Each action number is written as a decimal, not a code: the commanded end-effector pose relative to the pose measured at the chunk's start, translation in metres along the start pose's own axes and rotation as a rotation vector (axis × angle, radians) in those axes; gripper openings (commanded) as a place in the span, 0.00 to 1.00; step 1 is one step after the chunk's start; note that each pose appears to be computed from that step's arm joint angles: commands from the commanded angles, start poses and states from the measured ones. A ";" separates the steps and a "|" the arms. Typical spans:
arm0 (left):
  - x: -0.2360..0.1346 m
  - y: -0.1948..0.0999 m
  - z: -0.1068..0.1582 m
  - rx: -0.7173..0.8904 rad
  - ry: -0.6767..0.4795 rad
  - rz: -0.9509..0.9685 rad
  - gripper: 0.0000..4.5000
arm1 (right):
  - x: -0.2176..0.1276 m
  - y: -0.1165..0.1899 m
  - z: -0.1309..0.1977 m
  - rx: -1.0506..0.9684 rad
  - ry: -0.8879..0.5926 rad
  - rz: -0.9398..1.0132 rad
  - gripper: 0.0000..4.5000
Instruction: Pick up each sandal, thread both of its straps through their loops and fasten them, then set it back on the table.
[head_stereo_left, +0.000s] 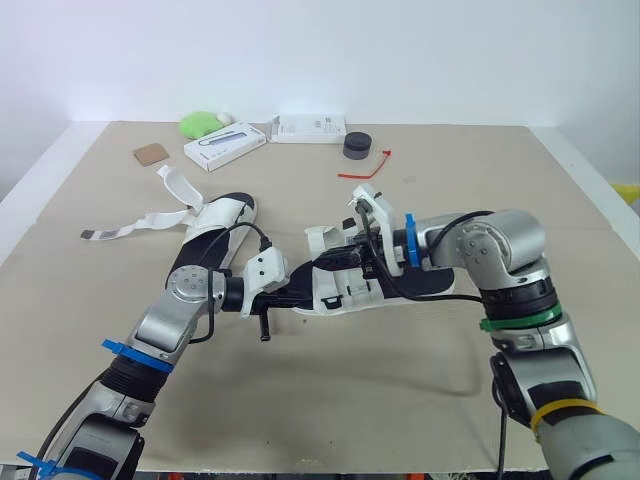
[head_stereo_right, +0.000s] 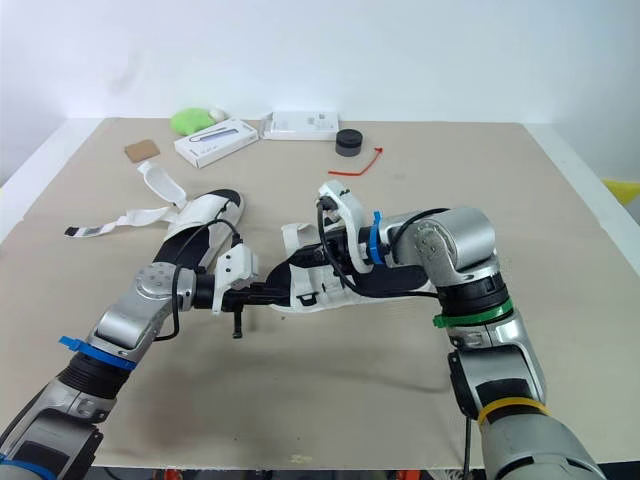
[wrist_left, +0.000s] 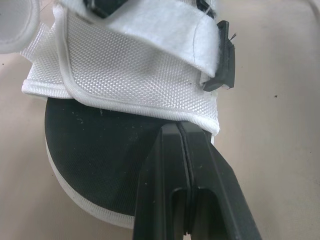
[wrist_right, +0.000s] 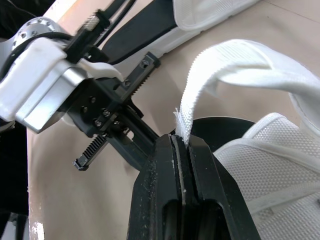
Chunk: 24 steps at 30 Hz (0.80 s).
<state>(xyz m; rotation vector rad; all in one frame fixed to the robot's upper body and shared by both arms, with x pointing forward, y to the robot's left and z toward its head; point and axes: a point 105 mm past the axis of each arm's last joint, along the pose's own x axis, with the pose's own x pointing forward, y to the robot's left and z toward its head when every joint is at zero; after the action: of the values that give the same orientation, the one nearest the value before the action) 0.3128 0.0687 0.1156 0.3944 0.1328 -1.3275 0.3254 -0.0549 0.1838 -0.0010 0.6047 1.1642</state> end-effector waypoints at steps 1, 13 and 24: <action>0.000 0.001 -0.001 -0.001 0.006 0.006 0.00 | -0.001 0.008 -0.005 -0.046 0.014 0.024 0.00; 0.002 0.002 0.000 0.003 0.006 -0.002 0.00 | -0.006 0.011 0.003 -0.106 -0.006 0.033 0.39; 0.003 0.003 0.000 0.002 0.003 -0.001 0.00 | -0.014 0.020 -0.012 -0.040 0.065 0.084 0.39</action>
<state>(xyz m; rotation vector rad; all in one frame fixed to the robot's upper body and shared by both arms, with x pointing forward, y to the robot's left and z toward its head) 0.3149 0.0673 0.1151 0.3860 0.1354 -1.3305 0.3016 -0.0637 0.1772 -0.0658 0.6774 1.2395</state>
